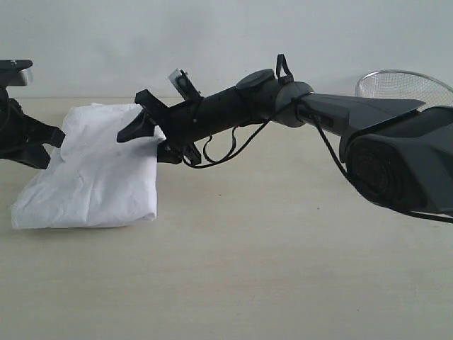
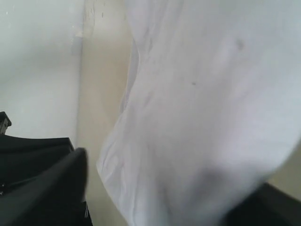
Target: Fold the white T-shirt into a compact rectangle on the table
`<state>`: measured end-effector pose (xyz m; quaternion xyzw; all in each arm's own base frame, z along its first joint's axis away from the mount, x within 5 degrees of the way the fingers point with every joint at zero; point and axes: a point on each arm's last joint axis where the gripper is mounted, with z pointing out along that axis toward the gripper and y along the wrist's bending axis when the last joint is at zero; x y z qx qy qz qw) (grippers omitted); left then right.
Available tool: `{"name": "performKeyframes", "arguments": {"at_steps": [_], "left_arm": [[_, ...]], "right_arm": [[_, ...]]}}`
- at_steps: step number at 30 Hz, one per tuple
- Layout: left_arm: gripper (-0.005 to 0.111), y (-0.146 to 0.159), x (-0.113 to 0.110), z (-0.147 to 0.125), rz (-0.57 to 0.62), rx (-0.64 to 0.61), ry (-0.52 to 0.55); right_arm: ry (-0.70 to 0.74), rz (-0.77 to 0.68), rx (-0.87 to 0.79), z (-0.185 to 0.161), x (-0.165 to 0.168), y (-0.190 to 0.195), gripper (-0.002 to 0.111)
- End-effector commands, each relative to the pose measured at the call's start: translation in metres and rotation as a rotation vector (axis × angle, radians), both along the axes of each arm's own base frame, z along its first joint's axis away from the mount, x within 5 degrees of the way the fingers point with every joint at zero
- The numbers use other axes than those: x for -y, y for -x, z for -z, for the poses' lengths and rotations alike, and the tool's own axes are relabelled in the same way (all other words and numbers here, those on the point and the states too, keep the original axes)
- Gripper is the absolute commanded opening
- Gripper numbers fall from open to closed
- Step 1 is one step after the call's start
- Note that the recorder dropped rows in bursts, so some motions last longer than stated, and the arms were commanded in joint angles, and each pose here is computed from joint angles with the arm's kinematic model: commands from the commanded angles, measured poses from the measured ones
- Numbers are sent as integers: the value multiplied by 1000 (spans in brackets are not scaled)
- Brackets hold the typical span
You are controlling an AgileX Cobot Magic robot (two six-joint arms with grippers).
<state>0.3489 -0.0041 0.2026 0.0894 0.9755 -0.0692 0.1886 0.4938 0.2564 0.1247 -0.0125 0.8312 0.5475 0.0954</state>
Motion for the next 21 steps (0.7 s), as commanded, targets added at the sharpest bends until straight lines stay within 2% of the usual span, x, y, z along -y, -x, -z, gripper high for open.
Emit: {"name": "performKeyframes", "arguments": {"at_steps": [1,3,9,11,15,21], "left_arm": [[5,1,0,-3,-14,-1,16],[5,1,0,-3,-14,-1,16],[5,1,2,-3,-17,-7,36],[5,2,2,-3,-13,-14,39],[5,2,3,-3,-14,-20,48],[5,2,4,-3,-23,-21,65]], "right_arm": [[-6,7,-13,-5,3,-2,84],[-10,-7,-32,-5,3,0,77],[-3,-69,-67,-12,3,7,34],[8,-64,-44,-19,5,6,28],[92,-13,-35,-28,12,3,34],[300,-29,-29,-21,23,5,57]]}}
